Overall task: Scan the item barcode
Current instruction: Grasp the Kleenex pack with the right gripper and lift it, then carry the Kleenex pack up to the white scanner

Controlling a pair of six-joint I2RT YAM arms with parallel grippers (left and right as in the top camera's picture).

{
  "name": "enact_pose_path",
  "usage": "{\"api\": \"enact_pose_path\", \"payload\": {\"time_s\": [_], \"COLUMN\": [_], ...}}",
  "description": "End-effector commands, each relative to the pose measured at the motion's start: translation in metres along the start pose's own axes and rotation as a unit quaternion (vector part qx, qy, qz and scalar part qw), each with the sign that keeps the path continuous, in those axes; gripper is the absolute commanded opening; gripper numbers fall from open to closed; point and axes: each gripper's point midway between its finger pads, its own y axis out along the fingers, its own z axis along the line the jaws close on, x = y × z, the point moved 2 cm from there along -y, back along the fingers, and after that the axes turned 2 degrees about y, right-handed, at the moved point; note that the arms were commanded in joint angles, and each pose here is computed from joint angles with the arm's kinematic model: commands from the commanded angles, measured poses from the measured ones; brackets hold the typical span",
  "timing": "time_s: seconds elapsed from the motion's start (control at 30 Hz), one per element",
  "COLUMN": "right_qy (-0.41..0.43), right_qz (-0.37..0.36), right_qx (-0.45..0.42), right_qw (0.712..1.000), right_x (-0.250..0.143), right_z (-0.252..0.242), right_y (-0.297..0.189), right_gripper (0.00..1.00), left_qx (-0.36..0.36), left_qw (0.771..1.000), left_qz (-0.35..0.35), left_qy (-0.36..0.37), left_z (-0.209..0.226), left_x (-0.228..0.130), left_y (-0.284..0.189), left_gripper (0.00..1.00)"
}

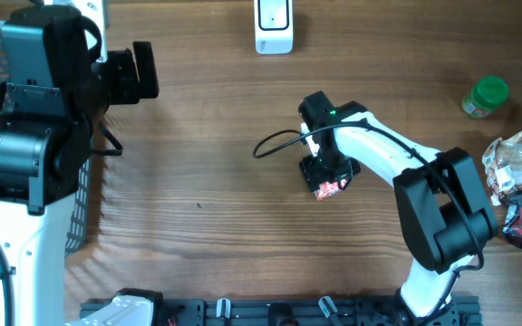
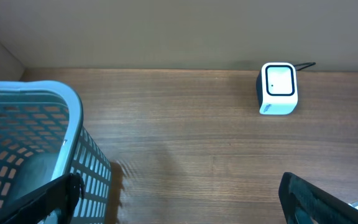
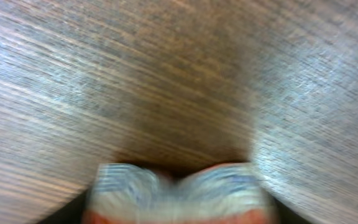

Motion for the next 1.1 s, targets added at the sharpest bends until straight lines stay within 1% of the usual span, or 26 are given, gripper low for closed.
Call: {"api": "enact_pose_path", "payload": {"time_s": [0.0, 0.03, 0.07, 0.1, 0.13, 0.17, 0.23, 0.27, 0.3, 0.33, 0.37, 0.4, 0.47, 0.53, 0.57, 0.63, 0.7, 0.8, 0.83, 1.07], "right_qy": [0.036, 0.065, 0.088, 0.118, 0.131, 0.140, 0.179, 0.215, 0.233, 0.251, 0.259, 0.265, 0.280, 0.299, 0.303, 0.323, 0.348, 0.347, 0.344, 0.323], "right_qz": [0.067, 0.071, 0.074, 0.079, 0.082, 0.087, 0.098, 0.112, 0.122, 0.133, 0.140, 0.153, 0.182, 0.219, 0.231, 0.271, 0.296, 0.324, 0.329, 0.310], "right_qx": [0.115, 0.118, 0.116, 0.119, 0.139, 0.152, 0.202, 0.226, 0.240, 0.261, 0.279, 0.317, 0.400, 0.474, 0.495, 0.531, 0.532, 0.549, 0.553, 0.566], "right_qw": [0.990, 0.988, 0.987, 0.983, 0.978, 0.975, 0.958, 0.944, 0.935, 0.923, 0.914, 0.897, 0.854, 0.799, 0.781, 0.735, 0.713, 0.688, 0.684, 0.692], "right_x": [-0.022, -0.022, -0.022, -0.022, -0.021, -0.022, -0.019, -0.018, -0.018, -0.017, -0.017, -0.015, -0.008, 0.000, 0.003, 0.010, 0.014, 0.014, 0.014, 0.019], "right_z": [0.036, 0.038, 0.038, 0.039, 0.045, 0.050, 0.065, 0.073, 0.078, 0.084, 0.090, 0.100, 0.121, 0.137, 0.141, 0.148, 0.150, 0.153, 0.153, 0.154], "right_y": [0.025, 0.025, 0.025, 0.024, 0.023, 0.021, 0.015, 0.011, 0.009, 0.005, 0.001, -0.007, -0.028, -0.052, -0.060, -0.078, -0.084, -0.095, -0.097, -0.100], "right_gripper": [0.45, 0.54, 0.58, 0.59, 0.58, 0.60, 0.60, 0.60, 0.60, 0.64, 0.64, 0.64, 0.64, 0.64, 0.64, 0.64, 0.64, 0.64, 0.65, 0.64], "left_qx": [0.003, 0.001, -0.003, -0.004, -0.004, -0.004, -0.004, -0.012, -0.016, -0.017, -0.017, -0.017, -0.022, -0.026, -0.026, -0.025, -0.024, -0.024, -0.024, -0.024], "left_qw": [1.000, 1.000, 1.000, 1.000, 1.000, 1.000, 1.000, 1.000, 1.000, 1.000, 1.000, 1.000, 1.000, 1.000, 1.000, 0.999, 0.999, 0.999, 0.999, 0.999], "left_qz": [-0.001, -0.001, -0.001, -0.001, -0.001, -0.001, -0.001, 0.000, 0.001, 0.002, 0.002, 0.004, 0.010, 0.013, 0.015, 0.023, 0.027, 0.028, 0.027, 0.028], "left_qy": [-0.007, -0.007, -0.007, -0.007, -0.007, -0.007, -0.007, -0.007, -0.007, -0.007, -0.007, -0.006, -0.009, -0.008, -0.008, -0.010, -0.015, -0.015, -0.015, -0.015], "left_z": [0.001, 0.000, -0.001, -0.002, -0.002, -0.002, -0.002, -0.004, -0.005, -0.006, -0.006, -0.006, -0.008, -0.009, -0.009, -0.009, -0.009, -0.009, -0.009, -0.009], "left_x": [0.001, 0.001, 0.001, 0.001, 0.001, 0.001, 0.001, 0.001, 0.000, 0.000, 0.000, 0.000, -0.003, -0.004, -0.005, -0.008, -0.010, -0.010, -0.010, -0.010], "left_y": [0.000, 0.000, 0.000, 0.000, 0.000, 0.000, 0.000, 0.000, 0.000, 0.001, 0.001, 0.002, 0.002, 0.002, 0.002, 0.004, 0.004, 0.004, 0.004, 0.004], "left_gripper": [1.00, 1.00, 1.00, 1.00, 1.00, 1.00, 1.00, 1.00, 1.00, 1.00, 1.00, 1.00, 1.00, 1.00, 1.00, 1.00, 1.00, 1.00, 1.00, 1.00]}}
